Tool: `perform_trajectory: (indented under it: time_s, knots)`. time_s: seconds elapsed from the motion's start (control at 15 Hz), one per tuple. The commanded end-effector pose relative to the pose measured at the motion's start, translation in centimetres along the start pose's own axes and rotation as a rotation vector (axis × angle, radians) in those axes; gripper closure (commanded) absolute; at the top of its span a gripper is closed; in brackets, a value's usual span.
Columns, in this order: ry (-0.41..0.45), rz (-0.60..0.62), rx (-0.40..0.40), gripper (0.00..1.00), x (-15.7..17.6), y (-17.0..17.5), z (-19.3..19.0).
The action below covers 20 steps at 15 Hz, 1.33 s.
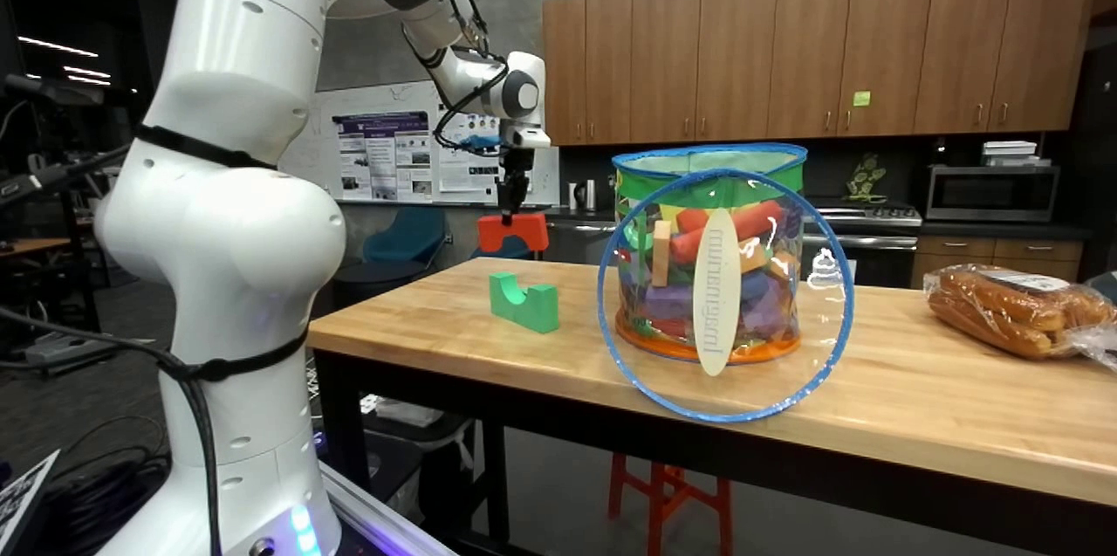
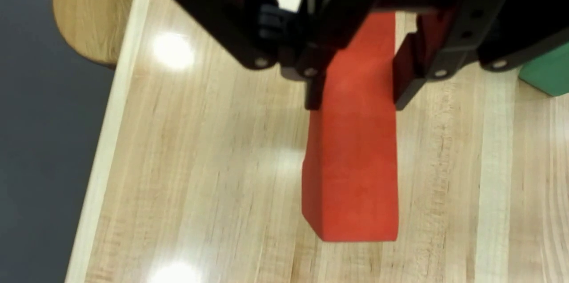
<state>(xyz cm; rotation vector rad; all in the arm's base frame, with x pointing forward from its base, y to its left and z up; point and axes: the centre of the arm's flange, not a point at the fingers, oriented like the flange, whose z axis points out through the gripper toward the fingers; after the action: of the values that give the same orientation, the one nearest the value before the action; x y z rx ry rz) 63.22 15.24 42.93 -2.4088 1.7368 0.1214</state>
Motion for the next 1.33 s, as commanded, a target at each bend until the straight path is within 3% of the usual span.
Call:
perform_trajectory:
  time_s: [0.0,1.0,1.07,1.13,1.2,1.27]
  knots:
    - [-0.016,0.027,-0.028,0.86,0.6,-2.2,0.9]
    - [-0.083,0.059,-0.071,0.86,1.3,-4.3,6.1]
    - [-0.087,0.059,-0.075,0.81,1.3,-4.3,6.4]
    - [-0.089,0.058,-0.076,0.46,1.2,-4.4,6.6]
    - [-0.092,0.06,-0.076,0.35,1.2,-4.4,6.7]
    - [-0.094,0.061,-0.077,0.31,1.2,-4.4,6.7]
